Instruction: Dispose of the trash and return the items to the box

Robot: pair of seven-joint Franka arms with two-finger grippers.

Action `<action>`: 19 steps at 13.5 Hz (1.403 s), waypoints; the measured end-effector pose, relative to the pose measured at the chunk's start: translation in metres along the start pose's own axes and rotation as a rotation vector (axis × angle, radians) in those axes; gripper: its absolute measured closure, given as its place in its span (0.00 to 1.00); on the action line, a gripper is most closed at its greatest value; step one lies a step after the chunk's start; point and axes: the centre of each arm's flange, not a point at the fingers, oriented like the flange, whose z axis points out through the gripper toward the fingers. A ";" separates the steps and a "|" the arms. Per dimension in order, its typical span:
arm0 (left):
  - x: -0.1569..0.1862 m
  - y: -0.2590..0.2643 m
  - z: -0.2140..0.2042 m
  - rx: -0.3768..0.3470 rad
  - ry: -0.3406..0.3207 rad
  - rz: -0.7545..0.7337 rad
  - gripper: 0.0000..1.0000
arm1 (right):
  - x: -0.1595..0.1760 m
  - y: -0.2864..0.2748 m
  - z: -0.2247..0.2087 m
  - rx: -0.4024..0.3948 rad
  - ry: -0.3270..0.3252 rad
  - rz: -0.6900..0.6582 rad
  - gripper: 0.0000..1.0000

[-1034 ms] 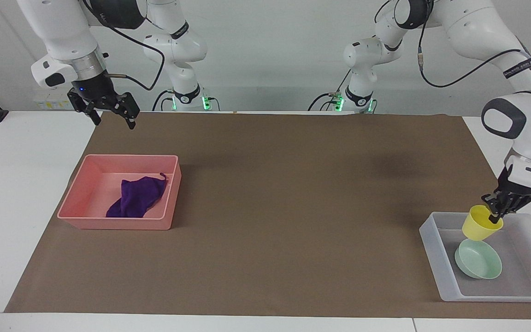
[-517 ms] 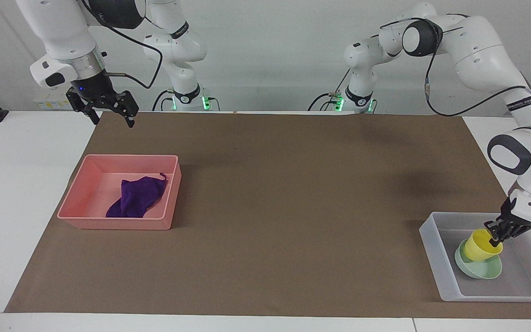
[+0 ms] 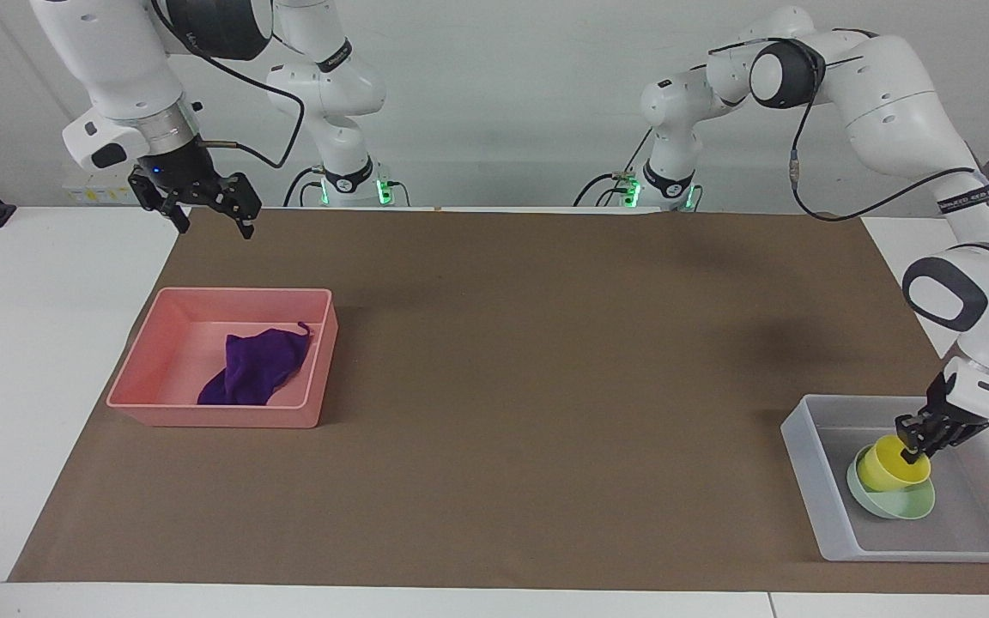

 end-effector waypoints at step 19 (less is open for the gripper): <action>-0.106 0.238 -0.223 0.006 -0.124 0.215 0.00 | -0.005 0.001 -0.001 0.001 -0.001 0.000 0.00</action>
